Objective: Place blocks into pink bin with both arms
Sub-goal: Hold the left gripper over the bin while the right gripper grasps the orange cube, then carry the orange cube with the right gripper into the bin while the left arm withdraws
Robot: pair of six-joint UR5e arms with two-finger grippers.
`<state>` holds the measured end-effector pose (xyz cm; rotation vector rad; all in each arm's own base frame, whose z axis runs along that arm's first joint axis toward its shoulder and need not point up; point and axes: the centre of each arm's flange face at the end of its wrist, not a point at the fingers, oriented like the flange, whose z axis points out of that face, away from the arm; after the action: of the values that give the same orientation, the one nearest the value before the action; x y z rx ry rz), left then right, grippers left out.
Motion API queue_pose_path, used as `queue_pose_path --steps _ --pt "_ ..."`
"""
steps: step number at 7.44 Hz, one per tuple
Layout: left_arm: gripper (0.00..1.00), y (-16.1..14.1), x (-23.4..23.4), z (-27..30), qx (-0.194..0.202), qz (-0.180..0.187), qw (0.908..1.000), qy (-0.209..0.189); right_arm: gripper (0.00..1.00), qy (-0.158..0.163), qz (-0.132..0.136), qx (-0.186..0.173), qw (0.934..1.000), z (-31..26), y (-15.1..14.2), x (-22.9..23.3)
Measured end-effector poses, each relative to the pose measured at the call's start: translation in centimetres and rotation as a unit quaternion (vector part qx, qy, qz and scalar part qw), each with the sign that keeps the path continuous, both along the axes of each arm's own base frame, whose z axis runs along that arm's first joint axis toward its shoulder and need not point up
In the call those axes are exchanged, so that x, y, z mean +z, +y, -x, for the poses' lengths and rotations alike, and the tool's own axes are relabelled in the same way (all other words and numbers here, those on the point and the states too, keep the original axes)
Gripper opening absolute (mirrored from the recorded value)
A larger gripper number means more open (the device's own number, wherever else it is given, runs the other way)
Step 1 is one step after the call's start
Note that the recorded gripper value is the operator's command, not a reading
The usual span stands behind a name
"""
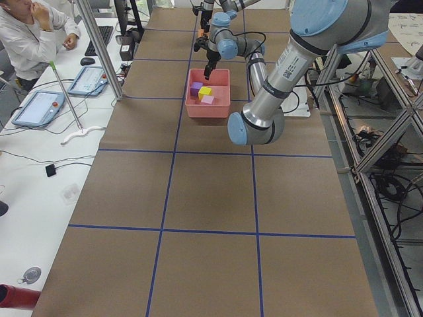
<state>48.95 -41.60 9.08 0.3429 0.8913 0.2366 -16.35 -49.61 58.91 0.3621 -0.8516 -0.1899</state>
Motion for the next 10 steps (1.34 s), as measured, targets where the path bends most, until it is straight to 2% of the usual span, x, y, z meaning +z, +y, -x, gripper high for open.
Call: queue_pose_path --steps 2,3,5,6,7,8,10 --pt "1.0 -1.1 0.9 1.0 0.0 -0.011 0.9999 -0.01 0.0 -0.054 0.036 0.04 0.9971 3.2 -3.3 -8.6" --pt "1.0 -2.7 2.5 2.6 0.005 -0.024 0.9994 -0.024 0.0 -0.066 0.056 0.05 0.995 4.9 -4.1 -14.0" --pt "1.0 -7.5 7.7 8.5 0.041 -0.041 0.997 -0.051 0.02 -0.065 0.1 0.064 0.9908 9.4 -4.3 -24.9" --pt "1.0 -9.7 10.7 12.0 0.061 -0.049 0.9951 -0.061 0.23 -0.061 0.119 0.08 0.9877 13.3 -3.6 -29.4" --pt "1.0 -11.3 12.8 14.9 0.071 -0.055 0.9936 -0.068 0.54 -0.055 0.136 0.1 0.9841 17.9 -2.2 -33.6" --pt "1.0 -12.0 14.0 16.5 0.075 -0.057 0.993 -0.072 0.99 -0.048 0.149 0.119 0.9805 22.1 -0.4 -37.2" --pt "1.0 -12.4 14.7 17.3 0.076 -0.057 0.9927 -0.074 1.0 -0.035 0.156 0.152 0.9753 27.6 3.1 -42.3"
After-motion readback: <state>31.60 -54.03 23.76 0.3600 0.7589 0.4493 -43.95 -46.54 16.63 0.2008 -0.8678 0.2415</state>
